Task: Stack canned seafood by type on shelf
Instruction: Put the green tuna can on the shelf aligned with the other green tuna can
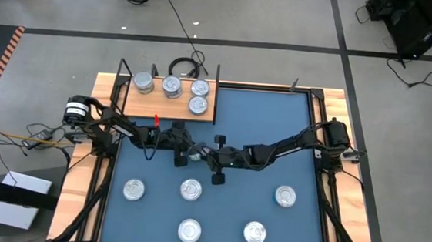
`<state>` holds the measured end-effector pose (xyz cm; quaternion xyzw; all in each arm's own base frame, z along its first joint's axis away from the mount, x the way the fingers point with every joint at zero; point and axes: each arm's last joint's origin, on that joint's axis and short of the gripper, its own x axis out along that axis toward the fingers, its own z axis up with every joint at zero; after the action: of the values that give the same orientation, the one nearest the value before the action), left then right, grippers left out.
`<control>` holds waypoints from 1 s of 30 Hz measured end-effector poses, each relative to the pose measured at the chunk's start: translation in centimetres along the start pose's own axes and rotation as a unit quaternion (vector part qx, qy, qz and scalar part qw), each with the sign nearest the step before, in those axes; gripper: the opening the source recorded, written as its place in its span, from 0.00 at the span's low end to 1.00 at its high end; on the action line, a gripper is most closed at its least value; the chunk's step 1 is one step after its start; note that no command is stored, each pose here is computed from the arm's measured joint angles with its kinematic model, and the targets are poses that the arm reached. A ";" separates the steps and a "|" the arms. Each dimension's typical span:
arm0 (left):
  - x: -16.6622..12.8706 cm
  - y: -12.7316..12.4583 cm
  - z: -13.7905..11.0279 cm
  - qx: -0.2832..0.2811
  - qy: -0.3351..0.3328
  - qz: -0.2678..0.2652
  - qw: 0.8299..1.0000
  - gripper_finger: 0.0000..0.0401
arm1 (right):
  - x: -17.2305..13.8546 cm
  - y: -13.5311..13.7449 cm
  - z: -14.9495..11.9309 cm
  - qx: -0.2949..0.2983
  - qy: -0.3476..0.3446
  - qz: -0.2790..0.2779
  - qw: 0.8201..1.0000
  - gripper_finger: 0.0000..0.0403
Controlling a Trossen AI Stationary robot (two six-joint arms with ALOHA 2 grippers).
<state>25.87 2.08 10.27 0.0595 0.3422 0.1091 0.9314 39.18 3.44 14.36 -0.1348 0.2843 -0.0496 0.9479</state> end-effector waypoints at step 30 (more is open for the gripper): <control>-0.6 -0.9 0.0 0.044 0.016 0.001 0.999 0.00 | 0.4 -1.9 0.4 0.046 -0.035 -0.015 0.998 0.06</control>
<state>25.57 1.05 10.47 0.0987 0.3617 0.0955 0.9221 39.73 1.63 15.05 -0.0970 0.2464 -0.0720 0.9616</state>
